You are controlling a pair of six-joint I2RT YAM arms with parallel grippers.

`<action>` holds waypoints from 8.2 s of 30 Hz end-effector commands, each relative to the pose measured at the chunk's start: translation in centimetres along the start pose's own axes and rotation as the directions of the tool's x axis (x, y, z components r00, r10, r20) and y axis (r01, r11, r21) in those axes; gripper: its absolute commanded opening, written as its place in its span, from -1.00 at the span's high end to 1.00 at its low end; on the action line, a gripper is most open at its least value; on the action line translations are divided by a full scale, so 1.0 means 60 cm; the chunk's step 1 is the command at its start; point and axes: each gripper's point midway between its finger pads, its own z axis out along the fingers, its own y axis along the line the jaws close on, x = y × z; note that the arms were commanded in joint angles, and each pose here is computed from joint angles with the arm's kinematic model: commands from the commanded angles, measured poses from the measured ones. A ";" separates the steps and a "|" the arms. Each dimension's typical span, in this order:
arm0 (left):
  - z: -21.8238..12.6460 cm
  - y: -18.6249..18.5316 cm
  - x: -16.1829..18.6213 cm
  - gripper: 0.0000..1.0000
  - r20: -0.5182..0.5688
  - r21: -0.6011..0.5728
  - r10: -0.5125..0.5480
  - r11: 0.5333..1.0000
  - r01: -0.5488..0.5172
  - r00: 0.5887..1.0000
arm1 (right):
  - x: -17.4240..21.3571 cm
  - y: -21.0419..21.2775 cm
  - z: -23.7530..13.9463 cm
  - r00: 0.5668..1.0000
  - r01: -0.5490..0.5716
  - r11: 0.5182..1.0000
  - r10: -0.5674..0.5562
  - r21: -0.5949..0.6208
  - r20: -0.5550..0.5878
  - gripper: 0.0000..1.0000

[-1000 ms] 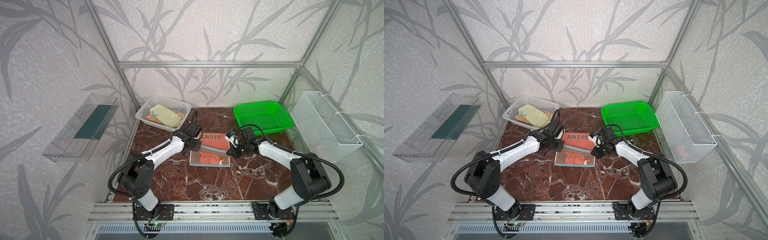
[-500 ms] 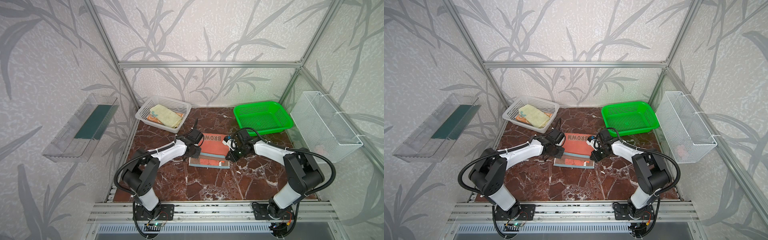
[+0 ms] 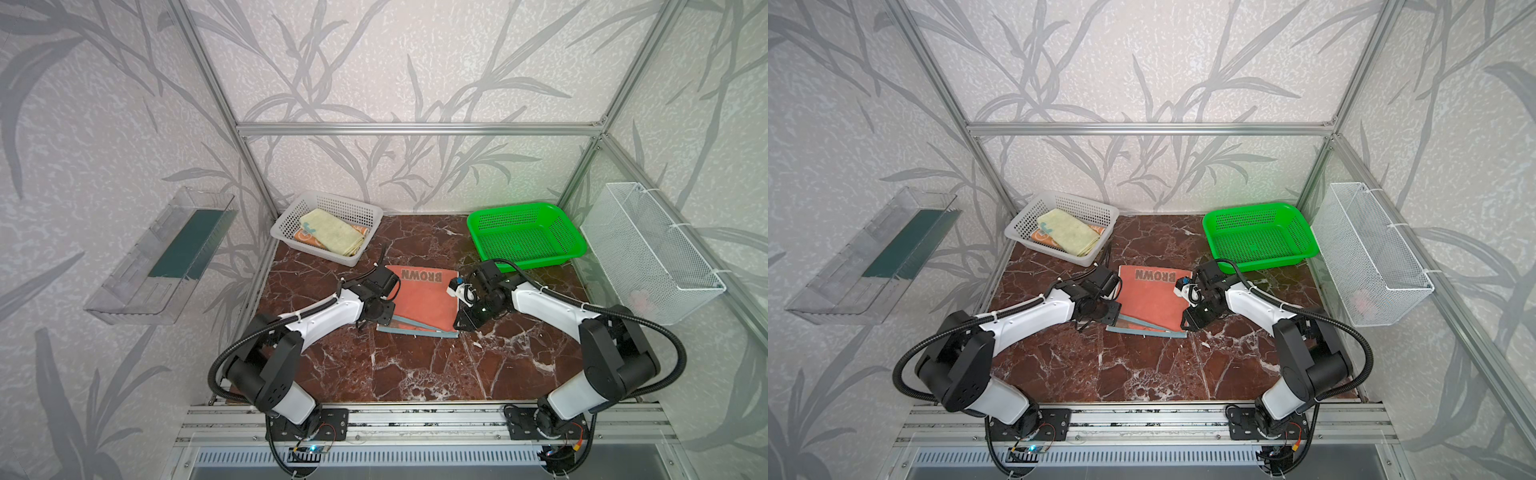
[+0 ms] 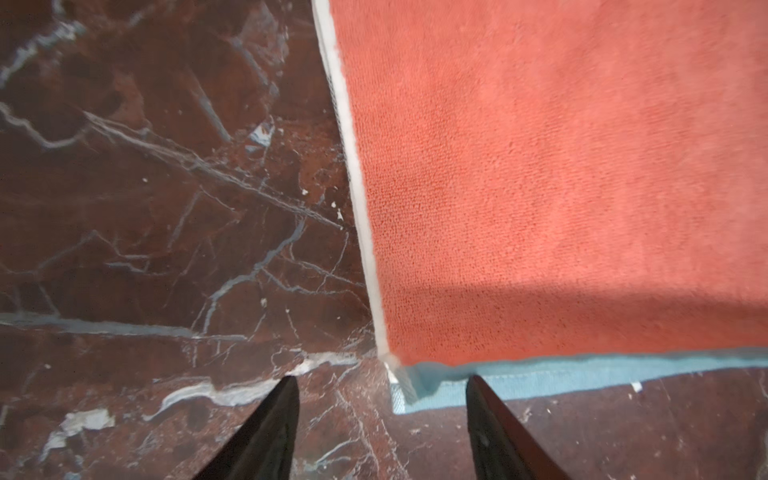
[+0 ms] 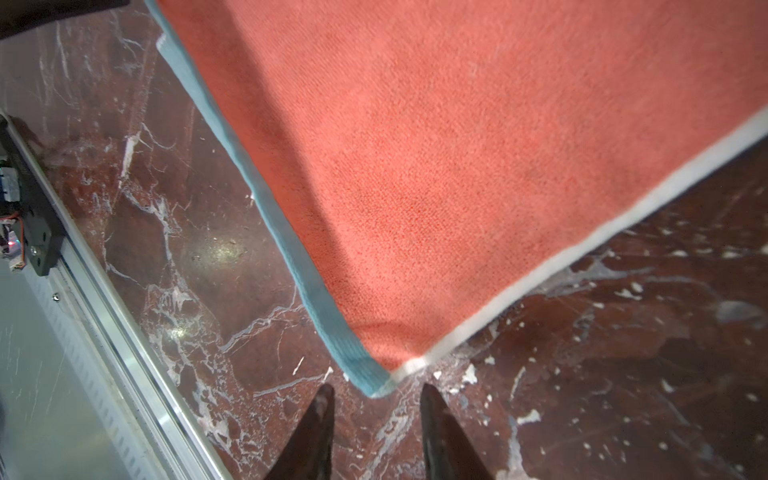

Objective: Fold and stack the towels
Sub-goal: 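Lower the towel onto the table with both grippers, folding it over itself, then grasp the towel's far edge with both grippers, then fold the towel's far edge toward the robot with both grippers, then grasp the folded towel's end with the left gripper while the right gripper presses it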

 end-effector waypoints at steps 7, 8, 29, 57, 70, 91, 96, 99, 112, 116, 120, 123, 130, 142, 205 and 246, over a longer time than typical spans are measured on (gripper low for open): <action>-0.033 0.015 -0.032 -0.40 0.121 -0.034 -0.029 0.999 0.034 0.992 | -0.048 0.003 -0.043 0.991 -0.004 0.998 -0.005 0.065 0.133 0.26; -0.031 0.017 -0.038 -0.44 0.129 -0.047 -0.018 0.999 0.024 0.991 | -0.056 -0.002 -0.046 0.988 -0.004 0.996 -0.009 0.088 0.152 0.24; 0.084 0.042 -0.276 -0.71 0.041 -0.139 0.268 0.956 -0.260 0.963 | -0.244 -0.157 -0.021 0.969 0.201 0.883 -0.242 0.424 0.046 0.12; 0.195 0.066 -0.282 -0.24 -0.152 -0.118 0.445 0.878 -0.464 0.882 | -0.247 -0.258 0.050 0.974 0.223 0.888 -0.194 0.403 -0.114 0.15; 0.210 0.061 -0.250 -0.15 -0.227 -0.057 0.480 0.862 -0.504 0.847 | -0.228 -0.276 0.079 0.972 0.206 0.912 -0.148 0.354 -0.184 0.17; 0.233 0.044 -0.202 0.90 -0.340 0.081 0.509 0.854 -0.515 0.791 | -0.213 -0.272 0.091 0.961 0.226 0.923 -0.160 0.310 -0.224 0.79; 0.233 0.048 -0.206 1.00 -0.342 0.056 0.491 0.862 -0.504 0.801 | -0.219 -0.275 0.087 0.963 0.232 0.916 -0.168 0.327 -0.212 0.82; 0.224 0.060 -0.232 1.00 -0.304 -0.020 0.460 0.872 -0.488 0.834 | -0.229 -0.274 0.080 0.966 0.239 0.908 -0.186 0.344 -0.182 0.89; 0.108 0.096 -0.344 1.00 0.062 -0.285 0.345 0.906 -0.314 0.937 | -0.290 -0.235 0.013 0.904 0.344 0.823 -0.421 0.452 0.079 1.00; 0.081 0.102 -0.344 1.00 0.130 -0.311 0.337 0.907 -0.284 0.933 | -0.296 -0.209 -0.008 0.843 0.389 0.786 -0.515 0.480 0.159 1.00; 0.067 0.105 -0.334 1.00 0.165 -0.322 0.334 0.908 -0.270 0.928 | -0.295 -0.186 -0.027 0.808 0.408 0.775 -0.552 0.483 0.203 1.00; 0.062 0.111 -0.319 1.00 0.166 -0.330 0.332 0.906 -0.265 0.928 | -0.289 -0.165 -0.033 0.790 0.427 0.779 -0.568 0.458 0.231 1.00; 0.038 0.120 -0.287 1.00 0.179 -0.336 0.295 0.915 -0.224 0.938 | -0.256 -0.112 -0.034 0.778 0.463 0.809 -0.567 0.363 0.271 1.00; 0.002 0.114 -0.208 1.00 0.129 -0.274 0.198 0.949 -0.157 0.972 | -0.173 -0.063 -0.012 0.841 0.479 0.852 -0.514 0.208 0.167 1.00; 0.007 0.052 -0.014 -0.08 0.051 -0.147 0.072 0.987 -0.064 0.996 | 0.019 0.072 0.057 0.951 0.269 0.959 -0.279 -0.089 -0.131 0.27; 0.096 0.055 -0.020 -0.80 -0.119 0.141 -0.258 0.952 0.273 0.959 | -0.068 0.019 0.154 0.991 -0.124 0.986 0.117 0.115 0.065 0.14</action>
